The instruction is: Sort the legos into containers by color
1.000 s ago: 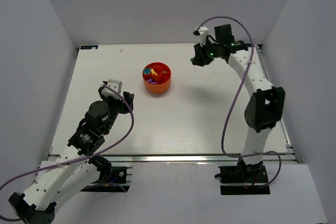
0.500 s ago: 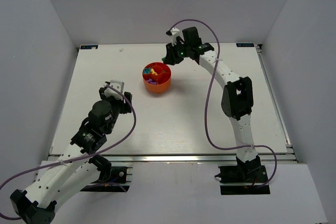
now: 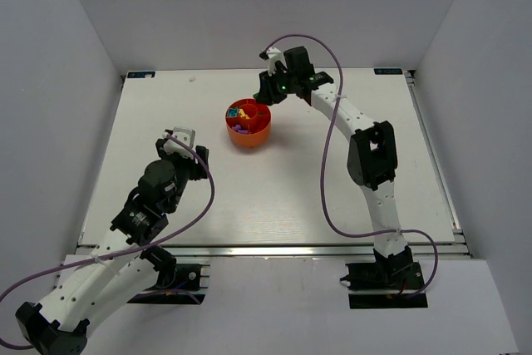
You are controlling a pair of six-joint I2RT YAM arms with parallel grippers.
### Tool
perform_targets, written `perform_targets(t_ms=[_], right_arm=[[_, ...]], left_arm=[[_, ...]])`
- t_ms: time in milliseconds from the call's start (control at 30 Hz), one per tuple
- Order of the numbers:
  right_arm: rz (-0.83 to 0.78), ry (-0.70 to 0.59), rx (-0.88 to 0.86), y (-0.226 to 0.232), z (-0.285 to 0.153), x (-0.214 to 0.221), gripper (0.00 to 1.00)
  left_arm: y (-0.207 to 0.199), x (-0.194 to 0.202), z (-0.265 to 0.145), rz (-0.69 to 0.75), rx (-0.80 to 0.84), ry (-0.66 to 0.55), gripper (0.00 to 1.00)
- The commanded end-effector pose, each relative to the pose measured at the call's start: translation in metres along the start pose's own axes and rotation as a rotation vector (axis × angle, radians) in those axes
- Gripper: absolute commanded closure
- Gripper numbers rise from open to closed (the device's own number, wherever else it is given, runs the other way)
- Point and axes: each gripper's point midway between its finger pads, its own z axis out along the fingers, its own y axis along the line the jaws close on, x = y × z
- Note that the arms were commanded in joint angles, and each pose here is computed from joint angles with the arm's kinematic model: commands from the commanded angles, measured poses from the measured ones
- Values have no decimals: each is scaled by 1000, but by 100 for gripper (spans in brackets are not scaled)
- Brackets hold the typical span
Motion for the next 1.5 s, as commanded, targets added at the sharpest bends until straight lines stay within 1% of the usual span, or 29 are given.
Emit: perform_targets(t_ms=[0,167,367,400,433,467,567,700,767,800,833,867,900,933,967,1000,1033,1067,1100,1133,1167,1200,1233,1267,1333,1433,1467], right_arm=[[0,-8,8,0,9,4,81],[4,16,7,-1,11,13,76],[5,42,3,2,12,21,64],[7,48,2,1,12,24,59],[5,50,1,2,12,24,56],[5,53,2,2,12,24,51],[0,56,16,1,10,23,43],[-7,55,33,0,5,19,42],[-21,40,43,3,-4,8,42],[-25,39,62,0,-10,7,42],[-49,4,76,3,-27,-10,41],[-56,24,115,-4,-32,-1,38],[-65,20,136,-4,-42,-2,34],[-94,-23,160,4,-68,-20,31],[-111,-35,192,1,-79,-21,27],[-98,15,190,3,-84,5,26],[-117,-22,190,16,-109,-7,25],[-110,6,187,21,-119,3,24],[-104,58,180,26,-124,28,23],[-122,29,192,36,-148,21,21],[-123,35,209,37,-158,28,20],[-143,-9,217,42,-166,23,20],[-150,-23,235,47,-181,34,19],[-158,-47,265,47,-188,33,13],[-159,-86,273,54,-204,28,12],[-113,-62,281,62,-224,38,11],[-93,-32,310,60,-227,54,11]], left_arm=[[-1,-5,-1,-7,11,-22,26],[-1,-6,-2,-10,14,-25,26],[-1,-6,-2,-9,14,-27,26],[-1,-6,-2,-10,14,-25,26],[-1,-7,-2,-13,15,-28,26],[-1,-7,-3,-14,15,-29,25],[-1,-7,-2,-13,16,-28,26],[-2,-6,-2,-16,19,-28,26],[-4,-6,-2,-17,27,-28,25],[-4,-6,-2,-18,30,-29,25],[-7,-5,-2,-20,45,-28,25],[-9,-5,-1,-21,56,-26,25],[-12,-5,-1,-22,68,-24,22],[-17,-3,0,-23,93,-20,19],[-19,-3,0,-24,105,-19,11],[-22,-2,0,-25,119,-16,8],[-26,-1,0,-26,142,-13,6],[-28,-2,0,-25,151,-12,4],[-29,-1,0,-24,157,-9,4],[-30,-2,0,-26,163,-12,3],[-31,-1,0,-23,169,-8,3],[-32,0,1,-24,174,-5,3],[-33,0,0,-24,177,-4,3],[-34,1,1,-21,183,0,3],[-35,2,1,-19,186,1,3],[-39,4,1,-20,207,3,2],[-40,5,1,-19,215,7,2]])
